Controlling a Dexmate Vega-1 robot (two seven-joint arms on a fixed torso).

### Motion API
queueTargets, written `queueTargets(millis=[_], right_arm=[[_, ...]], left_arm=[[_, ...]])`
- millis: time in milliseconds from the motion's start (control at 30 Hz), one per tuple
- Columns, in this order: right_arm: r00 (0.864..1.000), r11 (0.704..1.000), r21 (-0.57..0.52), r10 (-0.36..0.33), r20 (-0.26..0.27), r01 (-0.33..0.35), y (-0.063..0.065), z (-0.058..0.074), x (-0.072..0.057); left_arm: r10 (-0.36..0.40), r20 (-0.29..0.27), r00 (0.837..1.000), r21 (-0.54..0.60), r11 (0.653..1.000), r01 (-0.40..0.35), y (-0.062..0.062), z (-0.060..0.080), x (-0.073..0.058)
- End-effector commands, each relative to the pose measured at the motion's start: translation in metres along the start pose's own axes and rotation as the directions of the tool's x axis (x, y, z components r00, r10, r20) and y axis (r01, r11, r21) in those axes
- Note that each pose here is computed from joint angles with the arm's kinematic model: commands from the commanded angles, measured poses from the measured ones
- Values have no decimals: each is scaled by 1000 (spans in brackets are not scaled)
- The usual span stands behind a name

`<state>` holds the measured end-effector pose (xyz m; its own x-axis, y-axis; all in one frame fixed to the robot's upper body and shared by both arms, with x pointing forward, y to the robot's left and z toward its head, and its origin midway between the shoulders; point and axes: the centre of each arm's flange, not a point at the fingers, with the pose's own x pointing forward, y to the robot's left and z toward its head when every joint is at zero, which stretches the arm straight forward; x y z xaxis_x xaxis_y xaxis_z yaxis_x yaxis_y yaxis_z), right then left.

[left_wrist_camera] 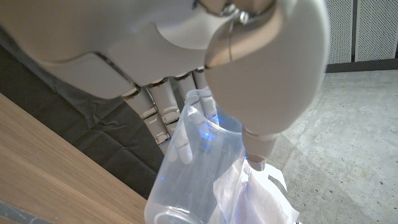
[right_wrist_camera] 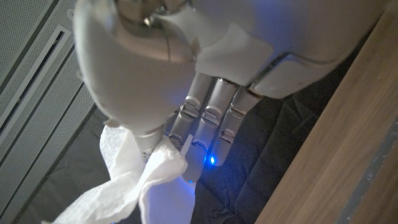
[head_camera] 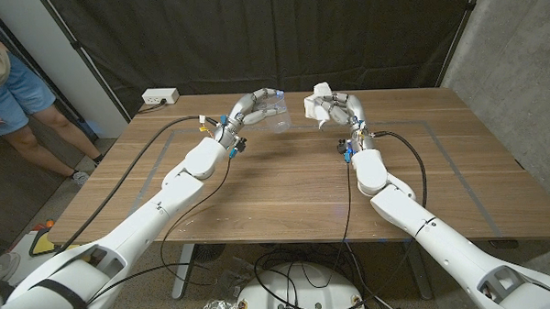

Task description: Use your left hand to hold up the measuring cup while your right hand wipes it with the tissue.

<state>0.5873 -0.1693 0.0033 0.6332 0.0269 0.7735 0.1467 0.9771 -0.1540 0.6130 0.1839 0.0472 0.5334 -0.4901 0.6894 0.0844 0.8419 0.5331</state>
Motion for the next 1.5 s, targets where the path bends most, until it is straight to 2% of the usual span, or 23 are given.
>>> queueTargets(millis=[33, 200, 400, 767, 967, 1200, 1500], right_arm=[[989, 993, 29, -113, -97, 116, 11, 3, -6], [981, 991, -16, -132, -140, 131, 15, 7, -8], [982, 994, -12, -109, -155, 108, 20, 7, -9], [983, 994, 97, -29, -183, 47, 29, 7, -9], [982, 988, 145, -19, -190, 47, 28, 9, -9], [976, 967, 254, 19, -218, 38, 26, 8, -10], [968, 968, 250, 42, -246, 21, 22, 4, -15]], left_arm=[[-24, 29, 999, -15, 1000, 24, -12, 4, 13], [-35, 37, 999, -24, 999, 36, -16, 5, 17], [-47, 44, 998, -32, 998, 48, -20, 5, 20], [-56, 56, 997, -62, 996, 60, -27, 5, 27], [-67, 50, 997, -82, 994, 71, -32, 2, 31], [-80, 45, 996, -91, 992, 84, -38, 0, 34], [-64, 78, 995, -97, 993, 72, -39, 6, 40]])
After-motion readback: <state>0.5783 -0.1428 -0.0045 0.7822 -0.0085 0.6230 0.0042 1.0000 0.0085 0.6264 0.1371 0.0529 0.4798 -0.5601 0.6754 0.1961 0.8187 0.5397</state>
